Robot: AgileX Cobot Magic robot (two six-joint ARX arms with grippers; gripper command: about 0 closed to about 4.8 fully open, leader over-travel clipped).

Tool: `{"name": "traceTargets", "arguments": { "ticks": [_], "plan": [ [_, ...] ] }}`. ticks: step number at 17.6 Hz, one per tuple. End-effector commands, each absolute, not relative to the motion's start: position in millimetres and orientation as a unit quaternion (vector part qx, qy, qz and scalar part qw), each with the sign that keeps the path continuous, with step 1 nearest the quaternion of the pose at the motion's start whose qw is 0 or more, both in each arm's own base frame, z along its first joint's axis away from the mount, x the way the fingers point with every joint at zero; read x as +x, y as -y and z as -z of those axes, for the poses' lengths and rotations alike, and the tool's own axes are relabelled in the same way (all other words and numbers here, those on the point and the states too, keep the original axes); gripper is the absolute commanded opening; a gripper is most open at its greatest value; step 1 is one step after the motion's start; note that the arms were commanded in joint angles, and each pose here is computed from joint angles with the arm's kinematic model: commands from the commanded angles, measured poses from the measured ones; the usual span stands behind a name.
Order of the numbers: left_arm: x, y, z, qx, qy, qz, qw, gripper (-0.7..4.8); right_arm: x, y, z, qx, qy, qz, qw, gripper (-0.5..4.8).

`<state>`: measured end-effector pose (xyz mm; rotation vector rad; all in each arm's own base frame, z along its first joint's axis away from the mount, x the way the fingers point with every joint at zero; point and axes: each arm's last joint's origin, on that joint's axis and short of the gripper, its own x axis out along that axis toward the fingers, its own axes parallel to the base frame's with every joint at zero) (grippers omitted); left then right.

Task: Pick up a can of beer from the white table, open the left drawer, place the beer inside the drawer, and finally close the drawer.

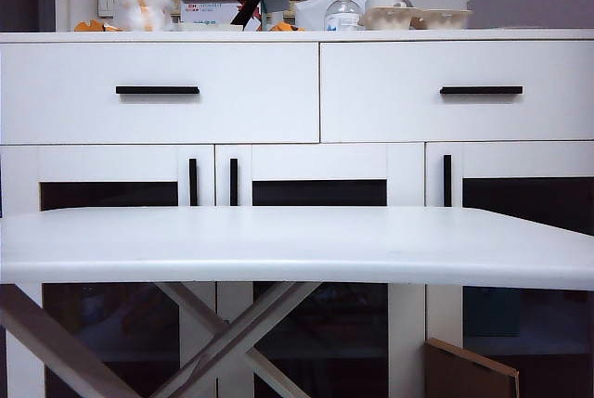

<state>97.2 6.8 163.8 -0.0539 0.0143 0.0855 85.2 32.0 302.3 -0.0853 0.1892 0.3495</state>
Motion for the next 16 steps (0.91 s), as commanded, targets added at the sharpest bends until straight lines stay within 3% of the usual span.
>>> {"name": "traceTargets", "arguments": {
  "ticks": [1,8,16],
  "plan": [
    [97,-7,-165,-0.027,-0.003,-0.041,0.999,-0.05,94,-23,-282,-0.028,-0.037,-0.112,0.993,0.00],
    [97,-7,-165,-0.027,-0.003,-0.041,0.999,-0.05,91,-18,-208,-0.026,-0.028,-0.090,0.995,-0.01],
    [97,-7,-165,-0.027,-0.003,-0.041,0.999,-0.05,95,-6,-172,-0.023,-0.015,-0.023,0.999,-0.01]
  ]
}}
